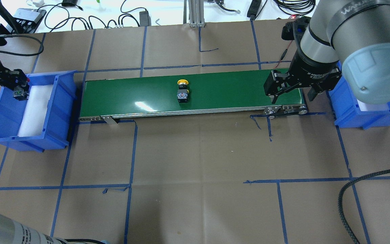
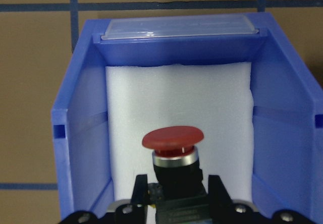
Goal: Transport two buttons from left to right
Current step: 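Lift the red button and carry it toward the conveyor, then place red button on belt with left gripper while right gripper approaches yellow button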
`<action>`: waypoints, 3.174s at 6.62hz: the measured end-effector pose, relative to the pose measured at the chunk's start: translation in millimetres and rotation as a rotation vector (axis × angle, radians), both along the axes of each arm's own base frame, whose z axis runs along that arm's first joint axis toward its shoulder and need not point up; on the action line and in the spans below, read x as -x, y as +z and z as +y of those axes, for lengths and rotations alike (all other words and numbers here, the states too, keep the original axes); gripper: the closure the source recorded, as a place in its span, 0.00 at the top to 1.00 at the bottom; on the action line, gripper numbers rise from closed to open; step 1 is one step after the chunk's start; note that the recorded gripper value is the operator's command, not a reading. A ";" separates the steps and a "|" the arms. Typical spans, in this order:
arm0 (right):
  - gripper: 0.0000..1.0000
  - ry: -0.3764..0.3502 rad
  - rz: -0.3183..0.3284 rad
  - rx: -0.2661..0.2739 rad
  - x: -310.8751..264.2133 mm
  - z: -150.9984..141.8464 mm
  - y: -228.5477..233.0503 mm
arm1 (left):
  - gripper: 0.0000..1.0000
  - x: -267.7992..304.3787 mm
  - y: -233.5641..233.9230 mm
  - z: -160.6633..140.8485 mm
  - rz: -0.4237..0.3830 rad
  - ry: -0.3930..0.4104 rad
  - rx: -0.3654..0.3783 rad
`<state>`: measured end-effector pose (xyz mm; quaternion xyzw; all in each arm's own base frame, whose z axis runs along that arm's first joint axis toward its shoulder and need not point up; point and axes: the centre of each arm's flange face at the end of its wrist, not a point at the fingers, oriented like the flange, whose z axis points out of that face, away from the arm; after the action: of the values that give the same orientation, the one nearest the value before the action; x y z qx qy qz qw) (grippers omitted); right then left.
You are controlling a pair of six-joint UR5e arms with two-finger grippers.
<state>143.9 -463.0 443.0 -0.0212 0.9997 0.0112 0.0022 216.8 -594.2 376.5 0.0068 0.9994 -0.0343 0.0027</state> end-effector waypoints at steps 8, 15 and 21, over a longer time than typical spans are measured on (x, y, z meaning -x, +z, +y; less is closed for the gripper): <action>1.00 0.001 -0.004 -0.018 -0.7 -14.3 -19.6 | 0.01 224.6 -29.2 -20.5 0.040 -0.067 -0.094; 1.00 -0.046 -0.022 0.093 -3.7 -52.5 -74.5 | 1.00 228.1 -117.7 -23.6 0.043 -0.053 -0.077; 1.00 -0.081 -0.047 0.153 -7.4 -85.0 -101.6 | 1.00 260.0 59.0 41.6 0.041 0.014 -0.082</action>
<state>151.3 -548.0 341.4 0.0190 0.9974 -0.0657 0.0246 -43.2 -552.6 435.6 -0.0010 0.9998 0.0064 -0.0177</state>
